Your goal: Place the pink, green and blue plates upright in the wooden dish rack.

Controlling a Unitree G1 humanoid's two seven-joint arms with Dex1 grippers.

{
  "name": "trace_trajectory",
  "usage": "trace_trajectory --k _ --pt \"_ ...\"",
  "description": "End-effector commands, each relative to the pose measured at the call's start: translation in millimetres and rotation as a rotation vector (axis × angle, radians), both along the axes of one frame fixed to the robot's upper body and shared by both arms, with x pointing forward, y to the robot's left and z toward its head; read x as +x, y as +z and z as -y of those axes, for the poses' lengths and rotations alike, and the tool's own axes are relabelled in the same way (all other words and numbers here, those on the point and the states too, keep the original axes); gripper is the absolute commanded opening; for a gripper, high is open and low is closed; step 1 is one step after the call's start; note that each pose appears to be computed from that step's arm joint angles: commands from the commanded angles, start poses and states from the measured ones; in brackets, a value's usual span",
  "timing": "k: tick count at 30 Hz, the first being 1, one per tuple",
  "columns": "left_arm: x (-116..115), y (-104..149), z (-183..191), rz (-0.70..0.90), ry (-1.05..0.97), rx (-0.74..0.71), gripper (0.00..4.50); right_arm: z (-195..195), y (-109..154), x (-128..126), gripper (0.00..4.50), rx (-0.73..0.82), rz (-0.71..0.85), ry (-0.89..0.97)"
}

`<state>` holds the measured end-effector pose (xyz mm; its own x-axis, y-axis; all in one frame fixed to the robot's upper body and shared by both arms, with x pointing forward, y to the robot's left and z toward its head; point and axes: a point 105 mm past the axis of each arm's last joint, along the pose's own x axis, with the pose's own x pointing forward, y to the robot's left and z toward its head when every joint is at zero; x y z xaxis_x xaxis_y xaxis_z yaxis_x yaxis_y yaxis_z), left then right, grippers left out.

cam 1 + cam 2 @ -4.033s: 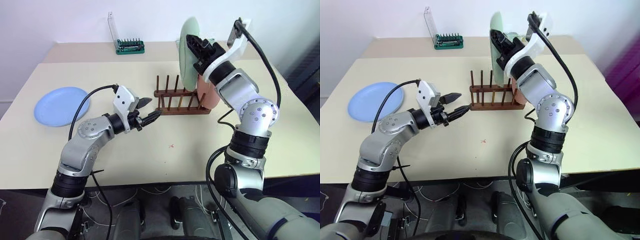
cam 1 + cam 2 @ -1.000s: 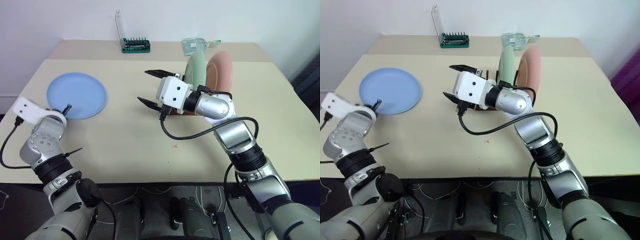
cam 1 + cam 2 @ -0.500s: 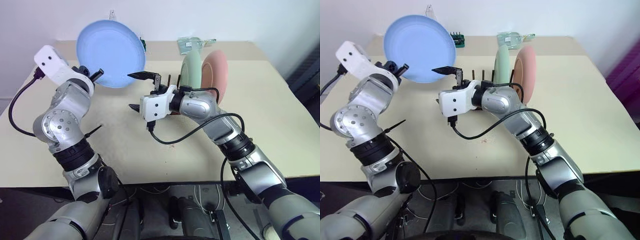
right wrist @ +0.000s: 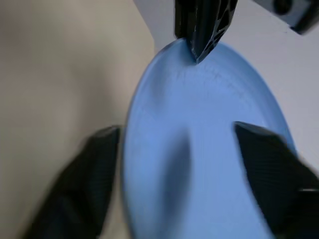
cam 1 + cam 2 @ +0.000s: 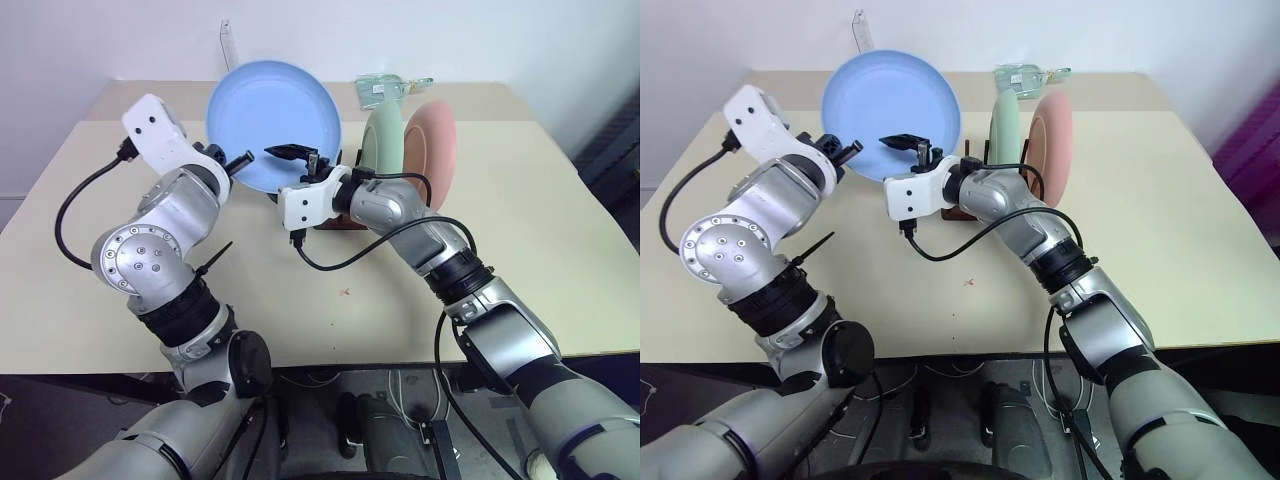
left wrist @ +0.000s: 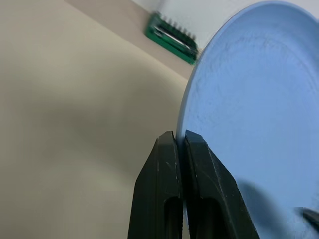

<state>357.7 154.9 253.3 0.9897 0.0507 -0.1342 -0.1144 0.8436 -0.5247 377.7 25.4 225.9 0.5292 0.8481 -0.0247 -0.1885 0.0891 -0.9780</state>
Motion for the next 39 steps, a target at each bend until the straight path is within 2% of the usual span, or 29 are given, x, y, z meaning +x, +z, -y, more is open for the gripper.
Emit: trace_trajectory --k 1,4,6,9,12,17,21,25,27,28,30,32,35,39 --pt "-4.7 13.9 2.9 0.058 -0.014 0.007 0.00 -1.7 17.9 -1.4 1.62 0.035 0.060 0.007" --pt "-3.9 15.1 -1.2 0.060 -0.004 0.013 0.00 -1.4 16.3 -3.1 0.13 0.029 0.065 0.010" --pt "-2.7 18.4 -1.8 0.080 -0.015 0.001 0.00 -0.4 15.3 -3.9 0.05 0.022 0.076 0.006" --pt "0.3 30.6 -13.2 0.152 0.018 -0.043 0.99 0.2 15.2 -6.6 0.00 0.027 0.078 0.008" --pt "2.4 49.4 -42.0 0.247 0.120 -0.043 2.41 -0.6 15.9 -10.3 0.00 0.038 0.077 0.014" --pt "-0.9 63.2 -101.0 0.327 0.324 -0.014 2.41 -2.4 22.7 -20.9 0.00 0.084 0.055 0.045" --pt "-6.5 59.7 -143.5 0.318 0.430 0.244 2.41 -4.2 40.2 -42.3 0.00 0.220 -0.041 0.137" --pt "-6.6 31.0 -168.2 0.228 0.445 0.480 2.41 -1.9 61.4 -60.1 0.00 0.433 -0.218 0.214" --pt "3.5 3.0 -144.3 0.168 0.285 0.678 2.41 4.5 73.6 -63.6 0.00 0.598 -0.348 0.234" --pt "7.8 -19.1 -126.3 0.137 0.172 0.724 2.41 7.9 79.9 -65.4 0.00 0.689 -0.423 0.249" --pt "9.5 -44.7 -104.3 0.120 0.047 0.736 2.41 11.9 88.5 -68.6 0.00 0.798 -0.518 0.273" --pt "8.8 -54.9 -94.9 0.126 0.004 0.719 2.41 14.0 95.1 -70.3 0.00 0.874 -0.589 0.285" --pt "7.0 -69.5 -63.6 0.165 -0.138 0.703 2.41 21.5 106.3 -63.1 0.00 1.112 -0.793 0.291" --pt "3.1 -63.5 -39.0 0.252 -0.230 0.671 2.41 29.4 105.5 -44.4 0.00 1.299 -0.975 0.218"
